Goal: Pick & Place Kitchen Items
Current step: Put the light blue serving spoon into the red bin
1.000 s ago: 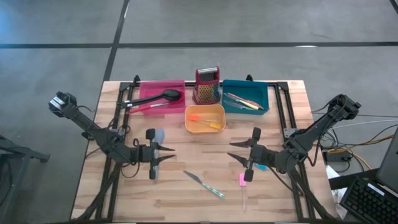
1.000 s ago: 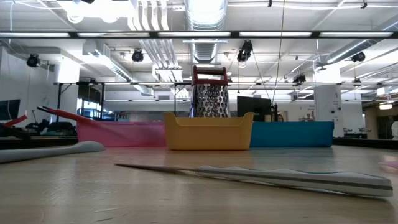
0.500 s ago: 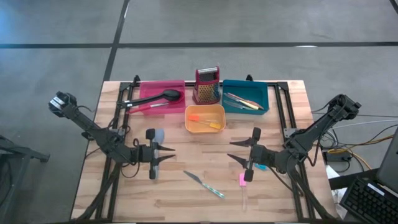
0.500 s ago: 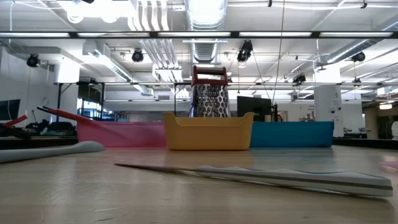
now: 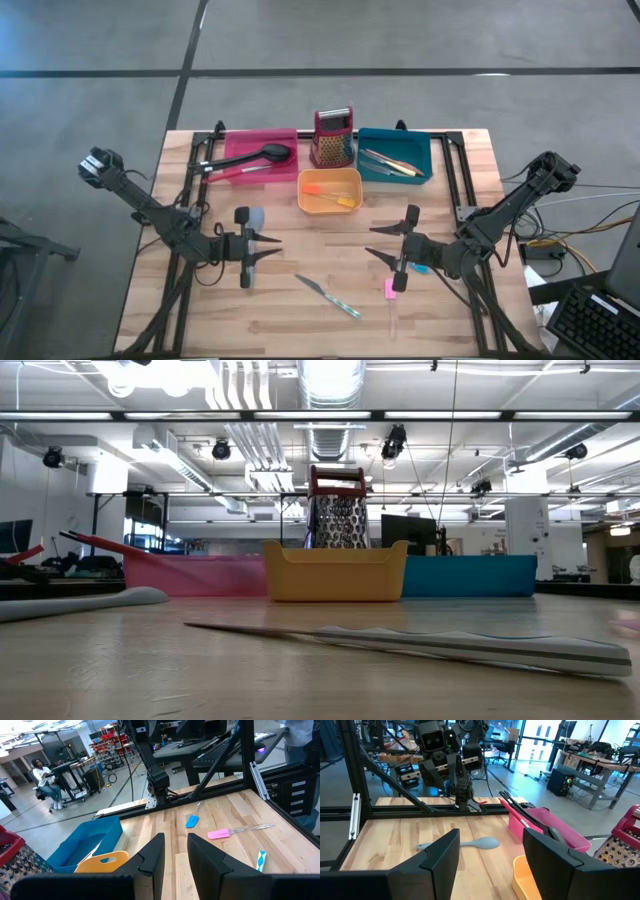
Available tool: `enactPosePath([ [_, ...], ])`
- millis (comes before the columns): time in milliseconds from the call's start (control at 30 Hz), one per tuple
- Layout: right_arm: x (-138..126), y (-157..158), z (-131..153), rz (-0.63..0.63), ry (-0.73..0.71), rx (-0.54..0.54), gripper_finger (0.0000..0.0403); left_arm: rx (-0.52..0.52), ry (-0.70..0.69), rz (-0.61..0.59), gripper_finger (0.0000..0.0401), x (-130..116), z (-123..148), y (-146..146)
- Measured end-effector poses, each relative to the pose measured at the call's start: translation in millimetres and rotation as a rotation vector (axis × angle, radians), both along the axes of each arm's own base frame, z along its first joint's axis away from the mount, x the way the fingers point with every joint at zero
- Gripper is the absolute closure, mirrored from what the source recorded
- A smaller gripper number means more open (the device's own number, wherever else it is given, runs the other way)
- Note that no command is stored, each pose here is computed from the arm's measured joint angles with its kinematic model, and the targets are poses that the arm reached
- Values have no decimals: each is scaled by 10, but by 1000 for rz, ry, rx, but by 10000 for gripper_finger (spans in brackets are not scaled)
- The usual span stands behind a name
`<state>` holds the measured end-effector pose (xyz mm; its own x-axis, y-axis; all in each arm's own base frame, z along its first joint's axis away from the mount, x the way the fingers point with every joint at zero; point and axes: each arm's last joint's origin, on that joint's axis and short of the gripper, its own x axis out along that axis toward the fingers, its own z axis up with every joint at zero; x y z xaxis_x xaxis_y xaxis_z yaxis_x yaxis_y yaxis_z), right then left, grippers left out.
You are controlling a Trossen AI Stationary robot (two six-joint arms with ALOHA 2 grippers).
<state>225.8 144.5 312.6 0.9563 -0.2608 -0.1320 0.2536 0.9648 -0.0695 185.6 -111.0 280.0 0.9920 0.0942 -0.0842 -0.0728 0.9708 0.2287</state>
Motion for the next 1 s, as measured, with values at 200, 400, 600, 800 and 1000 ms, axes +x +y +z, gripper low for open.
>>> enactPosePath([
  [200,0,0,0,0,0,-2,186,0,0,0,314,0,0,0],
  [400,1,-1,0,0,1,-3,196,0,0,0,314,0,0,0],
  [600,0,-1,0,0,1,-5,211,-12,1,1,314,0,-2,0],
  [800,1,-1,0,0,1,-4,227,-4,30,3,314,-3,-40,2],
  [1000,0,-1,0,0,0,-2,244,6,74,8,314,-7,-91,8],
])
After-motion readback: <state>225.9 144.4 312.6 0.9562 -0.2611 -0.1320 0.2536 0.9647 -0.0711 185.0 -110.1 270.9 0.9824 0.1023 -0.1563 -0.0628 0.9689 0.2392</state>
